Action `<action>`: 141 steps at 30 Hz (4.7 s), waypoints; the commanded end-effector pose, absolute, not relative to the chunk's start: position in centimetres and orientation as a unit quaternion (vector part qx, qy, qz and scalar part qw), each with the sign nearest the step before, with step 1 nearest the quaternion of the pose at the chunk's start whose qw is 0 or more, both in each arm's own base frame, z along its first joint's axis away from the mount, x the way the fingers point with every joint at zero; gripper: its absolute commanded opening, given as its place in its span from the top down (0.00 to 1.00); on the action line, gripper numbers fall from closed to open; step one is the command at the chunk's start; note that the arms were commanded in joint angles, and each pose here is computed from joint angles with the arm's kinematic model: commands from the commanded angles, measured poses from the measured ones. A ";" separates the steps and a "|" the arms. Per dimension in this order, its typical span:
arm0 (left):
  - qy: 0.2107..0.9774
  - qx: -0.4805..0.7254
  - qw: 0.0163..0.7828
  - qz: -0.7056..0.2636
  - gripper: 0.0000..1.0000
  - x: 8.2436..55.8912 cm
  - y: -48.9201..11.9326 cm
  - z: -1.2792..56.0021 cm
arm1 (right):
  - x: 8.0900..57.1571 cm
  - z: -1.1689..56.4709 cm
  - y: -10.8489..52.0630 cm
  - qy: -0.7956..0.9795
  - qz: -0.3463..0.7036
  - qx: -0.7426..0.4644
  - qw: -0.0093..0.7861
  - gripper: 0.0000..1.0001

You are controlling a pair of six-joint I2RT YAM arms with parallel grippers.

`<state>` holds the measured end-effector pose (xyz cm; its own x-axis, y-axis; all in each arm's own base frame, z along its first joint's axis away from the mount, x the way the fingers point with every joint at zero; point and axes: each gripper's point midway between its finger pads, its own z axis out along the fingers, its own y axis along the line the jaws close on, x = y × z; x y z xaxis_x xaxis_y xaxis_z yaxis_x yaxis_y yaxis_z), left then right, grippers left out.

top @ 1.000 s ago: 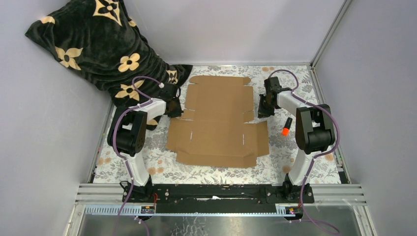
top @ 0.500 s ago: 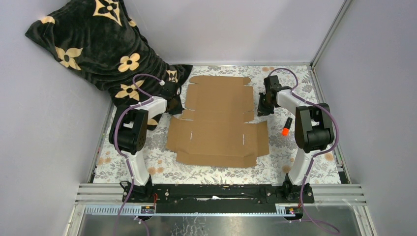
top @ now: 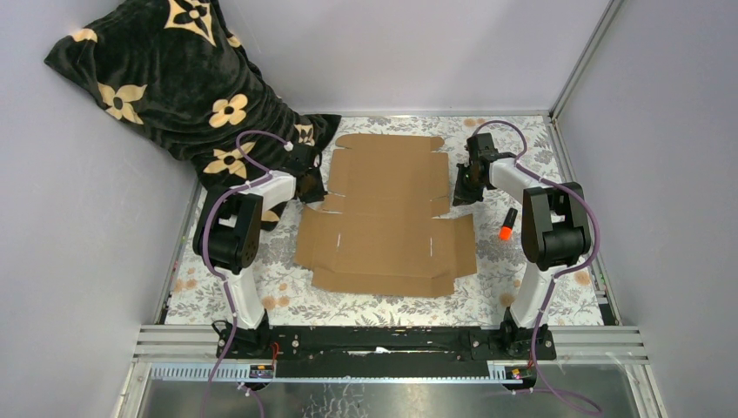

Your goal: Fold the paper box

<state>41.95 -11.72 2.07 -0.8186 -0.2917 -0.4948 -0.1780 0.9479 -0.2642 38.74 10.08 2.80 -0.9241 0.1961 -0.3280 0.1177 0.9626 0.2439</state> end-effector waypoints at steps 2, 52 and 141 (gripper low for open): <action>0.938 -0.111 0.305 -0.123 1.00 43.5 -12.9 3.4 | 39.0 3.9 10.9 0.972 0.128 0.066 0.186 0.92; 0.928 -0.063 0.319 -0.179 1.00 44.0 -20.9 6.6 | 39.7 6.2 16.3 0.968 0.157 0.012 0.197 0.95; 0.971 -0.006 0.235 -0.041 0.74 37.7 -21.4 -2.9 | 37.0 -0.9 16.3 0.990 -0.039 -0.045 0.130 0.70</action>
